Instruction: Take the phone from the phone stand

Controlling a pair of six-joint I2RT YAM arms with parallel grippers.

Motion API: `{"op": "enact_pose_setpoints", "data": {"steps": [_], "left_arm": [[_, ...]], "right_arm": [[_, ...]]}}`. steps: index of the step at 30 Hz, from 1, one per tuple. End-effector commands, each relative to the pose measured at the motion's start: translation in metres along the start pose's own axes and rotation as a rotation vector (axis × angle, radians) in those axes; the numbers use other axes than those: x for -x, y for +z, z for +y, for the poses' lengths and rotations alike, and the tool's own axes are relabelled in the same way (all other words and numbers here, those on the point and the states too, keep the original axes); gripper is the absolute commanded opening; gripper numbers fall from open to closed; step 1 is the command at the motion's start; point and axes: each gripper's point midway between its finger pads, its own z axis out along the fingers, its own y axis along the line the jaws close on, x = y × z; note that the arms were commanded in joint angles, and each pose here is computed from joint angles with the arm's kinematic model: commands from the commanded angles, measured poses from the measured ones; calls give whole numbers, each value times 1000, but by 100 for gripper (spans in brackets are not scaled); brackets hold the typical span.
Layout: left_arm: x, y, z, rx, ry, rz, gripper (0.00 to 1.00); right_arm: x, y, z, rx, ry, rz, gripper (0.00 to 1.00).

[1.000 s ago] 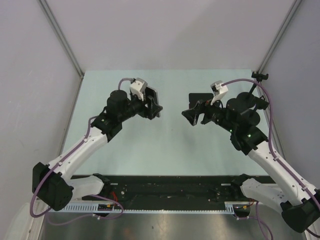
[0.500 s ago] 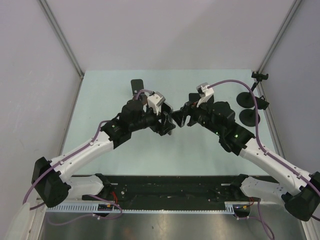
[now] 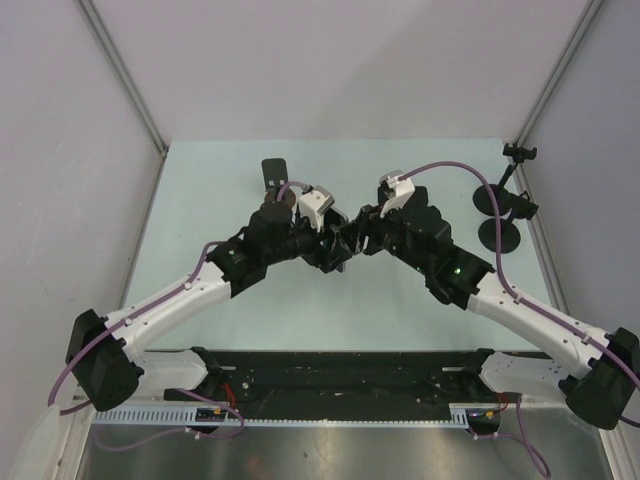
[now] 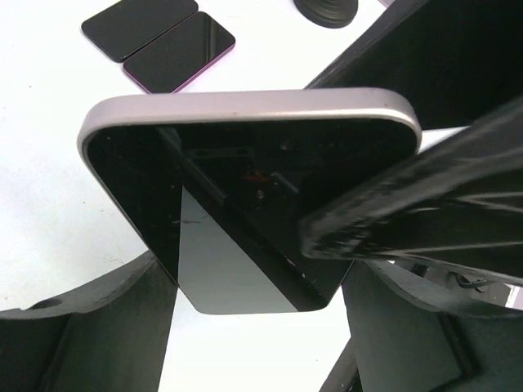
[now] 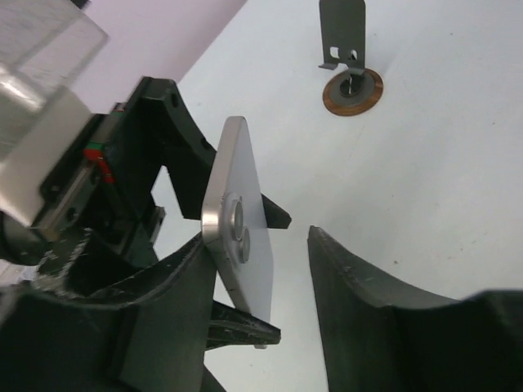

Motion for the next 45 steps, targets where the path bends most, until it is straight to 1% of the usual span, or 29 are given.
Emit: {"op": "enact_pose_setpoints", "data": {"steps": [1,5,6,8,9,10,12,13,15,16,18,19,20,22,23,25,26,27,28,29,30,31,32,33,34,37,38,40,45], "left_arm": [[32,-7,-10,-15,26,-100,9],[25,-6,-10,-11,44,-87,9],[24,-6,-9,-5,45,-83,9],[21,-6,-8,-2,51,-76,11],[21,-6,-7,3,54,-77,14],[22,-7,-4,20,57,-83,26],[23,-11,1,50,69,-93,34],[25,-13,6,79,73,-105,42],[27,-19,12,112,95,-121,53],[29,-22,18,144,105,-132,65],[30,-31,25,180,119,-151,76],[31,-34,28,192,120,-159,86],[27,-39,39,241,113,-159,90],[33,-54,46,276,110,-201,100],[29,-61,57,319,106,-206,100],[33,-78,65,362,111,-247,100],[28,-85,78,406,106,-250,100],[27,-92,85,440,105,-261,100],[31,-103,88,462,106,-292,100],[25,-110,102,507,105,-288,100],[23,-117,109,540,102,-295,100],[22,-123,114,563,103,-302,100],[19,-132,125,607,105,-309,100],[18,-137,131,632,106,-315,100],[15,-141,137,656,106,-314,100],[5,-154,155,744,94,-320,100],[4,-156,157,758,92,-324,100],[0,-155,159,766,121,-317,100],[4,-159,160,779,152,-333,100]], "right_arm": [[5,9,5,-15,10,-17,48],[-5,15,9,-10,21,7,38],[-6,16,9,-12,23,10,30],[-7,16,6,-27,30,11,17],[-7,16,4,-45,37,5,3],[-6,16,2,-54,40,3,0],[-9,13,-5,-96,59,12,0],[-8,12,-9,-114,71,8,0],[-9,8,-20,-166,98,9,0],[-6,8,-28,-196,142,-1,0],[-7,4,-40,-238,188,-8,0],[-7,3,-44,-250,235,-16,0],[-5,1,-57,-281,266,-32,0],[-9,-5,-72,-310,323,-51,0],[-6,-8,-85,-336,394,-80,0],[-14,-14,-101,-348,470,-100,0],[-15,-17,-108,-358,528,-121,0],[-9,-20,-120,-364,565,-164,0],[-21,-23,-131,-385,597,-157,0],[-25,-25,-136,-384,666,-167,0],[-19,-28,-149,-396,696,-209,0],[-32,-31,-160,-423,724,-204,0],[-35,-32,-166,-433,753,-212,0],[-30,-35,-177,-447,793,-255,0],[-39,-37,-186,-467,817,-258,0],[-39,-43,-209,-507,890,-326,0],[-52,-43,-219,-533,917,-314,0],[-50,-44,-231,-533,968,-359,0],[-65,-36,-254,-534,1073,-395,0]]}}
